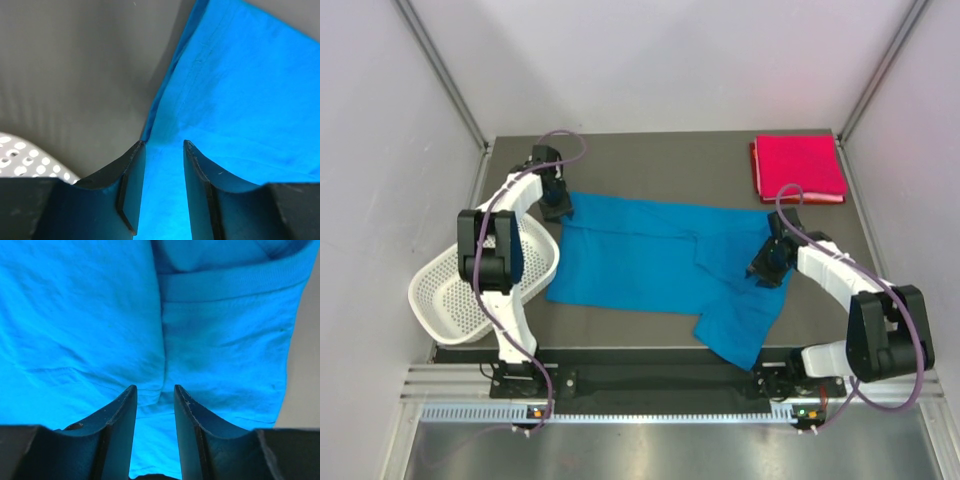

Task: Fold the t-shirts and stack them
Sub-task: Fold the tshirt

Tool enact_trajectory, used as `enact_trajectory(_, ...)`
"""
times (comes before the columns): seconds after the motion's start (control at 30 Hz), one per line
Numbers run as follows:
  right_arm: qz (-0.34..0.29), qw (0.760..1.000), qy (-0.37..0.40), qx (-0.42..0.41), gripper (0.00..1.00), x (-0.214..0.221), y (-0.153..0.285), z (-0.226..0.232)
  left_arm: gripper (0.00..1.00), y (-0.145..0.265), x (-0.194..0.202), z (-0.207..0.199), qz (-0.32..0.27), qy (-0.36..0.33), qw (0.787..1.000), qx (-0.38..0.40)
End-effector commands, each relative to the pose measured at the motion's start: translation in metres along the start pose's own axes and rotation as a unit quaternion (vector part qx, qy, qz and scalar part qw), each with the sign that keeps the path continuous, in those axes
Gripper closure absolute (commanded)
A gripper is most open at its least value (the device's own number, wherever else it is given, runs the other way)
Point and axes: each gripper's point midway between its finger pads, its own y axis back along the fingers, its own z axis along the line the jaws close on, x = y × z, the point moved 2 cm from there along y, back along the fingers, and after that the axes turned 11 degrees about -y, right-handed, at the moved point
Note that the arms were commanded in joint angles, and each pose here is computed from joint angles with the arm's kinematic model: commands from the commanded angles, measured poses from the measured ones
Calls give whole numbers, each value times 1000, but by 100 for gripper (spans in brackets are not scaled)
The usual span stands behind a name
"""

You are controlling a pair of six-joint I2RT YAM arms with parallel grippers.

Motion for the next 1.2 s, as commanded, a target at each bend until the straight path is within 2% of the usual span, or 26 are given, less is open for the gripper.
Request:
enact_trajectory(0.0,-31,999,-12,-9,64,-2,-2,11,59,-3,-5,-8,1,-6,1000,26)
enact_trajectory(0.23,-33,999,-4,5,65,5,-22,12,69,-10,-4,-8,13,-10,999,28)
enact_trajectory(0.27,-35,999,-4,9,66,4,-23,11,77,-10,-4,-8,13,-10,999,28)
enact_trajectory(0.37,-37,999,1,18,69,3,-26,8,87,-11,-4,-9,14,-10,999,29)
enact_trajectory(0.4,-40,999,2,18,75,3,-26,8,96,-12,-4,-9,15,-10,999,30)
enact_trajectory(0.43,-43,999,5,21,81,2,-25,7,100,-13,-3,-9,17,-10,999,29)
enact_trajectory(0.5,-50,998,9,24,98,-2,-21,6,100,-13,-2,-9,19,-9,999,29)
enact_trajectory(0.53,-57,998,12,24,100,-4,-18,7,100,-12,-2,-9,20,-8,999,29)
enact_trajectory(0.87,-105,993,45,11,100,-23,14,15,100,-11,1,-3,25,-7,1000,10)
enact_trajectory(1.17,-111,992,61,15,100,-31,21,10,100,-9,2,8,28,-8,999,-25)
